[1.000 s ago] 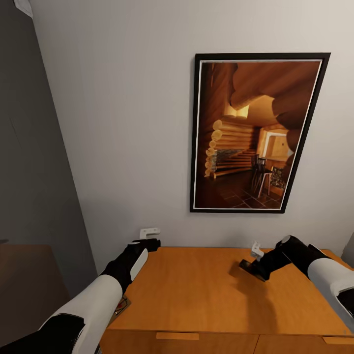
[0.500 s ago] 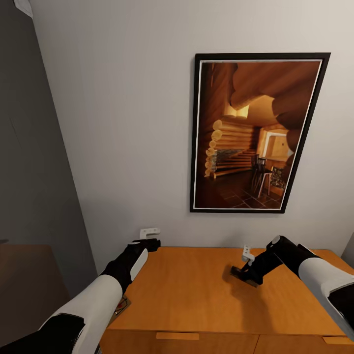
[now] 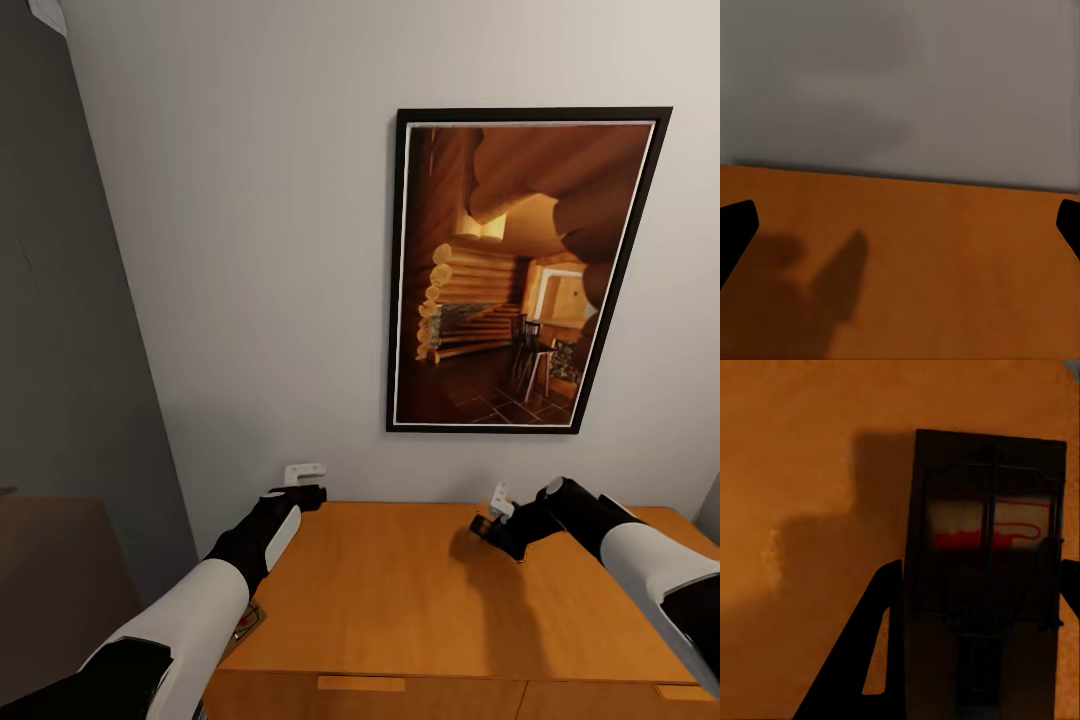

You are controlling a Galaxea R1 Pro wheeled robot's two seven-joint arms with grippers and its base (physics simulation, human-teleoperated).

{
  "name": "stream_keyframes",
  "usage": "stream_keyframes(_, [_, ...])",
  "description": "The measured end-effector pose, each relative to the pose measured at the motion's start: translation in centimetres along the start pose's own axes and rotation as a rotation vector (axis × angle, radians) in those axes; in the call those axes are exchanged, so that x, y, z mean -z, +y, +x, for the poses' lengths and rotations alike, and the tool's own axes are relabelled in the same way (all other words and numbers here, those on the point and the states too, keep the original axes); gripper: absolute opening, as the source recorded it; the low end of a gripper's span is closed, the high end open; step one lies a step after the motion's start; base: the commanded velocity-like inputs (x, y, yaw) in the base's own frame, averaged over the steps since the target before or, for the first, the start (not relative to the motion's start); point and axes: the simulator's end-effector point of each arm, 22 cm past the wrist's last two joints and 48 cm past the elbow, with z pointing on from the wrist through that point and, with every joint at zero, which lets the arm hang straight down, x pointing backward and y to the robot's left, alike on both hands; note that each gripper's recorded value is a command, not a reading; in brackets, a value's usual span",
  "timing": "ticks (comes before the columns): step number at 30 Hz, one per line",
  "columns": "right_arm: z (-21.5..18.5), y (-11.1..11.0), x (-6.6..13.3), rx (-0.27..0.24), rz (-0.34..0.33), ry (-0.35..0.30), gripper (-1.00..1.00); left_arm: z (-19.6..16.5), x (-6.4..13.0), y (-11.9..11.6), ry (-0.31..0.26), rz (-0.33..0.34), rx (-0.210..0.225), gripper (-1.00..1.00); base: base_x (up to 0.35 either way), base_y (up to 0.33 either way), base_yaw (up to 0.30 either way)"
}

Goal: Take the four mousetraps from the cabinet in the bathroom and place them on the bathroom floor. Make sure all four end up on the same floor surface, and ensure that at least two of them are either under or directly next to the same bathroom sink.

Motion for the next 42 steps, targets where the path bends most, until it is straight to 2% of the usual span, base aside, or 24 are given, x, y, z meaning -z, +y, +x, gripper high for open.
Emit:
stream_keyframes(3, [-0.7,-0.9,-0.2,-0.004,0.049,-0.013,-1.00,0.0,0.0,0.0,-0.002,0.000,0.000,1.00,0.000,0.000,0.000])
stream_keyframes(5, [-1.3,-1.1,-0.1,-0.009,0.059,-0.029,-1.00,-0.1,0.0,0.0,-0.003,0.000,0.001,1.00,0.000,0.000,0.000])
stream_keyframes(7, [-2.8,-1.3,0.1,-0.018,0.068,-0.072,-1.00,-0.1,0.0,0.0,-0.003,0.000,0.000,1.00,0.000,0.000,0.000])
stream_keyframes(10, [-6.2,-1.9,1.3,-0.042,0.081,-0.179,-1.00,-0.1,0.0,0.0,-0.003,0.000,0.000,1.00,0.000,0.000,0.000])
stream_keyframes(11, [-6.5,-2.1,1.5,-0.048,0.083,-0.189,-1.00,-0.1,0.0,0.0,-0.003,0.000,0.000,1.00,0.000,0.000,0.000])
stream_keyframes(12, [-6.8,-2.5,1.9,-0.086,0.090,-0.203,-1.00,-0.1,0.0,0.0,-0.003,0.000,0.000,1.00,0.000,0.000,0.000])
stream_keyframes(14, [-6.2,-3.0,2.0,-0.128,0.103,-0.179,-1.00,-0.1,0.0,0.0,-0.003,0.000,-0.001,1.00,0.000,0.000,0.000])
stream_keyframes(17, [-4.8,-4.3,2.3,-0.210,0.158,-0.116,-1.00,-0.1,0.0,0.0,-0.003,0.000,-0.001,1.00,0.000,0.000,0.000])
stream_keyframes(19, [-4.4,-4.7,2.5,-0.239,0.178,-0.092,-1.00,-0.1,0.0,0.0,-0.003,0.000,-0.001,1.00,0.000,0.000,0.000])
stream_keyframes(22, [-4.0,-4.9,2.5,-0.267,0.191,-0.069,-1.00,-0.1,0.0,0.0,-0.003,0.000,-0.001,1.00,0.000,0.000,0.000])
stream_keyframes(29, [-3.8,-4.7,2.4,-0.277,0.189,-0.055,-1.00,-0.1,0.0,0.0,-0.003,0.000,-0.001,1.00,0.000,0.000,0.000])
stream_keyframes(33, [-4.0,-4.0,2.2,-0.272,0.159,-0.056,-1.00,-0.1,0.0,0.0,-0.003,0.000,0.000,1.00,0.000,0.000,0.000])
stream_keyframes(35, [-4.2,-3.2,2.1,-0.267,0.122,-0.061,-1.00,-0.1,0.0,0.0,-0.003,0.000,0.001,1.00,0.000,0.000,0.000])
stream_keyframes(37, [-4.6,-2.0,2.0,-0.259,0.067,-0.069,-1.00,-0.1,0.0,0.0,-0.003,0.000,0.001,1.00,0.000,0.000,0.000])
stream_keyframes(39, [-4.9,-0.1,1.9,-0.245,-0.021,-0.073,-1.00,-0.1,0.0,0.0,-0.002,0.000,0.000,1.00,0.000,0.000,0.000])
stream_keyframes(42, [-4.7,1.2,1.9,-0.221,-0.077,-0.060,-1.00,-0.1,0.0,0.0,-0.003,0.000,0.000,1.00,0.000,0.000,0.000])
